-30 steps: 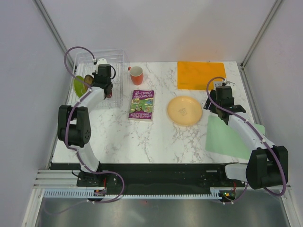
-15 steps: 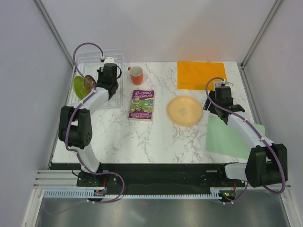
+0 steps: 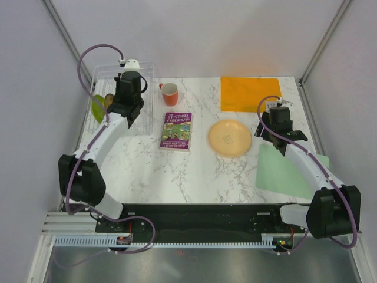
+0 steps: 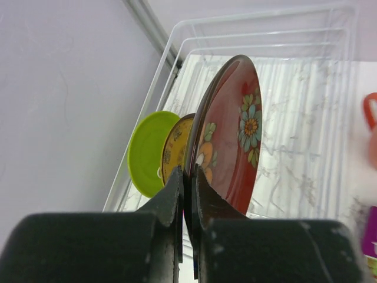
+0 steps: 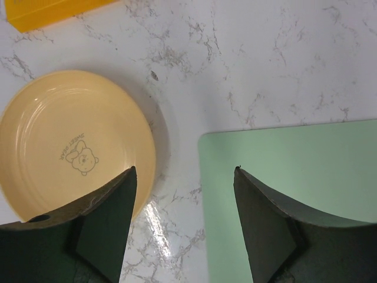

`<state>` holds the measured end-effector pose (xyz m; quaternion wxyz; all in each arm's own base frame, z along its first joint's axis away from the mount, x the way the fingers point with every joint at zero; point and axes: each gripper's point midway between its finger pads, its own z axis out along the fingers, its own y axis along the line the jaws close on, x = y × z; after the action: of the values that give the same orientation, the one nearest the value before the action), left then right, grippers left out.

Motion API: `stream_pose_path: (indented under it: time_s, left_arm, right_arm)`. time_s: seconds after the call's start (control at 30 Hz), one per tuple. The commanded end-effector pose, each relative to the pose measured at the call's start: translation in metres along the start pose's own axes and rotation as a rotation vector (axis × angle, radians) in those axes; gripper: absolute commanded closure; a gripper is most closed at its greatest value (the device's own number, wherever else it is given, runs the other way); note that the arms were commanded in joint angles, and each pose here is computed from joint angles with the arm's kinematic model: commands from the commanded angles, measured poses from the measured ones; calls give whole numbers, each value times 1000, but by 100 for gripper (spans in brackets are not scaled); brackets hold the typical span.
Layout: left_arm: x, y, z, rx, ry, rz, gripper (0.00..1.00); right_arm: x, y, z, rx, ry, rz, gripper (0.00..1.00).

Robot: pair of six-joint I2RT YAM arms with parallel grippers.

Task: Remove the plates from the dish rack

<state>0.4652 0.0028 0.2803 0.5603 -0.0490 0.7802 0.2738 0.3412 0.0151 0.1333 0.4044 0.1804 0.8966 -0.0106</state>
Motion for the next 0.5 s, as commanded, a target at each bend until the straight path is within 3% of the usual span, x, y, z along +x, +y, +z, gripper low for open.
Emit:
stream_pose_path:
  time_s: [0.0, 0.23, 0.47]
  left_arm:
    - [-60, 20, -53, 165, -97, -202, 98]
    - [-47, -50, -108, 635, 2, -432, 98]
    - [-22, -120, -152, 1032, 129, -598, 98]
  right_arm:
    - [-33, 17, -24, -98, -86, -5, 26]
    - [-53, 92, -65, -491, -142, -8, 26]
    - [-36, 170, -100, -804, -96, -19, 26]
